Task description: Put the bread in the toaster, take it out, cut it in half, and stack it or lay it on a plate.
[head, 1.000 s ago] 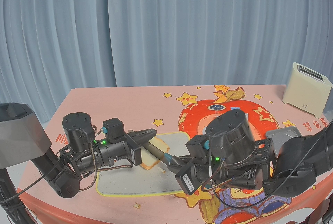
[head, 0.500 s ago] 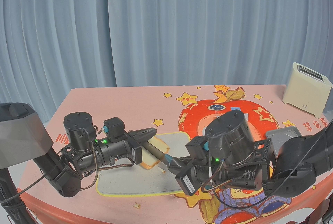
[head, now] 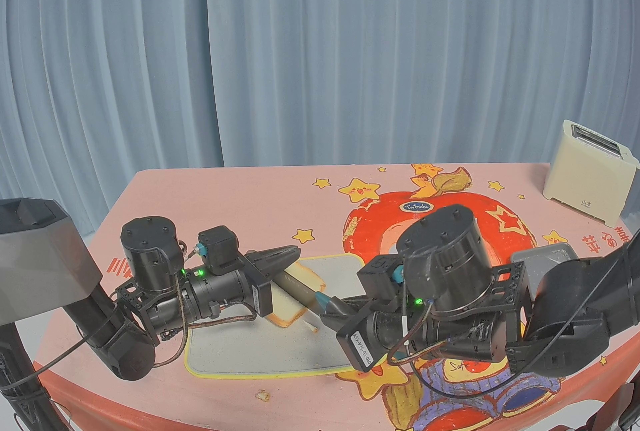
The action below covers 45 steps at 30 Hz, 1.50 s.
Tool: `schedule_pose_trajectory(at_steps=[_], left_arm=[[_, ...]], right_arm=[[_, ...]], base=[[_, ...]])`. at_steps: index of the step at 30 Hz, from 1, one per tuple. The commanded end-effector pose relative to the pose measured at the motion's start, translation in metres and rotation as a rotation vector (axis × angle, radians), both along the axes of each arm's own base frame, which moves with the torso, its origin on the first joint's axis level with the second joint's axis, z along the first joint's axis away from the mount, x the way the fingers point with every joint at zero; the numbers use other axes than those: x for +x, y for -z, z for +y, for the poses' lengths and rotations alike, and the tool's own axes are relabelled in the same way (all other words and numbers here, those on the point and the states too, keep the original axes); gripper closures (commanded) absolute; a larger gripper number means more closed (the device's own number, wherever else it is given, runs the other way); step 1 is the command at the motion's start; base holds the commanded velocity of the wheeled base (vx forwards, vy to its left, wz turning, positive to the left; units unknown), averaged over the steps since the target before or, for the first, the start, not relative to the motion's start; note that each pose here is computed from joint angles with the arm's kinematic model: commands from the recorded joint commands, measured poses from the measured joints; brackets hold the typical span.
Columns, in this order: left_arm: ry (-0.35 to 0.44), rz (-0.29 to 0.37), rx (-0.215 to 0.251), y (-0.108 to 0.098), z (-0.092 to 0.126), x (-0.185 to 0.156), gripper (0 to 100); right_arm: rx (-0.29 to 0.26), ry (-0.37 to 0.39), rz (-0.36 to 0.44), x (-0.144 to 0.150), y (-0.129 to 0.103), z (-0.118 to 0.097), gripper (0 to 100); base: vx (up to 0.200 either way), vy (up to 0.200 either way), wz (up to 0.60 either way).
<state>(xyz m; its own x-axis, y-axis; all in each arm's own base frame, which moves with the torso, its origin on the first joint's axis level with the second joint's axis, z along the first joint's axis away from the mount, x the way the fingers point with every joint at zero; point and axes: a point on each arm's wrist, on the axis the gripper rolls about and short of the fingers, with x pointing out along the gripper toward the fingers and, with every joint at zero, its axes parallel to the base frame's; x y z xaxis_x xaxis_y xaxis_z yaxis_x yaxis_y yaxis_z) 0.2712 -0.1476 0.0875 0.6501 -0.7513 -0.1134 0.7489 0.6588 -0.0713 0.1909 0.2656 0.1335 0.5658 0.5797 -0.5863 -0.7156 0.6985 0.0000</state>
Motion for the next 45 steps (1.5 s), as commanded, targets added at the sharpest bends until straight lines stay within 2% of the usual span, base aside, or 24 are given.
schedule_pose_trajectory(at_steps=[1, 15, 21, 24, 33, 45], left_arm=[[-0.002, 0.028, 0.016, 0.011, -0.001, 0.002, 100], [-0.006, 0.019, 0.012, 0.008, -0.001, 0.002, 100], [-0.004, -0.026, -0.015, -0.008, -0.001, 0.000, 100], [-0.004, -0.011, -0.007, -0.005, 0.000, -0.001, 100], [-0.007, 0.034, 0.018, 0.012, -0.001, 0.002, 100], [-0.011, 0.030, 0.016, 0.010, -0.001, 0.003, 100]], right_arm=[[0.000, -0.002, 0.000, 0.000, 0.000, 0.000, 100], [-0.026, 0.007, 0.024, 0.006, 0.011, 0.000, 100], [-0.003, 0.009, 0.008, 0.006, 0.004, 0.000, 100], [0.019, 0.010, -0.006, 0.005, -0.004, -0.002, 100], [0.005, 0.008, 0.000, 0.004, 0.000, -0.002, 100], [-0.018, 0.004, 0.018, 0.005, 0.009, 0.002, 100]], base=[[0.000, 0.000, 0.00], [0.000, 0.000, 0.00], [0.000, 0.000, 0.00], [0.000, 0.000, 0.00], [0.000, 0.000, 0.00], [0.000, 0.000, 0.00]])
